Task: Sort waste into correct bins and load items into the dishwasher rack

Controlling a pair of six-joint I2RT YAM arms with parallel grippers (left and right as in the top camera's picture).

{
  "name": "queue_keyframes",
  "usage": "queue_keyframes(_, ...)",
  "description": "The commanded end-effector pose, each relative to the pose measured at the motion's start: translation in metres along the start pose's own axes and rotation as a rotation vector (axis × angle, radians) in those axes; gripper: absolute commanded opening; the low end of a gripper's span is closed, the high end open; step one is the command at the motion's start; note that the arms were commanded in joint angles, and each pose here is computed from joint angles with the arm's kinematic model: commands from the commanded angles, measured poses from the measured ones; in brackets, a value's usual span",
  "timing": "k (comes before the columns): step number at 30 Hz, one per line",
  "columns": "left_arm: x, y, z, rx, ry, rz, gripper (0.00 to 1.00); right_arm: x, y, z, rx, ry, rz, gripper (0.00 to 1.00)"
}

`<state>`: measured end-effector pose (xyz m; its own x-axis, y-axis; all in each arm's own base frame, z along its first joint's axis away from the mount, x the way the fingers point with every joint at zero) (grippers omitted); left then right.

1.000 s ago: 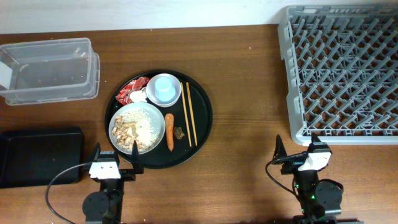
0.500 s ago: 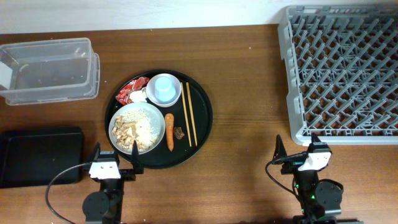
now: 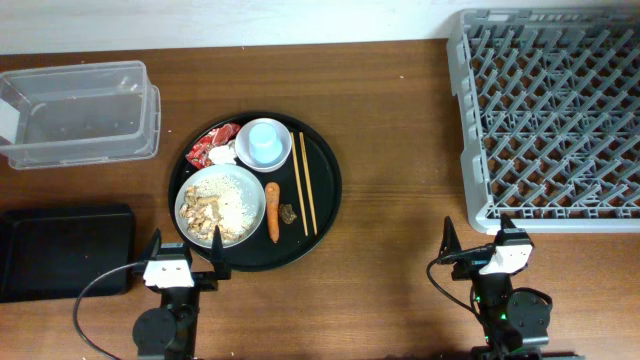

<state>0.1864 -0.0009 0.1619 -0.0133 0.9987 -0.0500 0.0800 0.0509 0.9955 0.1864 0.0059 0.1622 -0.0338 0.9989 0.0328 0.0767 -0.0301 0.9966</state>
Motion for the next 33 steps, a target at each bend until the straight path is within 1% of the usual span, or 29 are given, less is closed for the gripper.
queue_keyframes(1,0.002,-0.001,0.0,-0.003,0.018,0.019,0.99,-0.003,-0.002,0.0,0.004,-0.018,-0.007,0.98)
queue_keyframes(29,0.002,0.0,0.0,-0.006,0.017,0.018,0.99,-0.003,-0.002,0.0,0.004,-0.019,-0.007,0.98)
queue_keyframes(31,-0.002,-0.002,0.0,0.003,-0.026,0.018,0.99,-0.003,-0.002,0.0,0.004,-0.018,-0.007,0.98)
queue_keyframes(33,-0.012,-0.001,-0.001,0.002,-0.113,0.004,0.99,-0.003,-0.002,0.0,0.005,-0.018,-0.007,0.98)
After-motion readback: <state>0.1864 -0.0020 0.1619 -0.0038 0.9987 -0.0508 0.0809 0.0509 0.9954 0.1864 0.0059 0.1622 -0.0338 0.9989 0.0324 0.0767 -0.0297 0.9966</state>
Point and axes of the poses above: each gripper's point midway between its finger pads, its own z axis out along the fingers, its own x axis along the line the jaws close on, y = z × x, the point moved 6 cm from there along -z, back along the fingers, and after that the axes turned 2 degrees about -z, right-handed, at the moved point
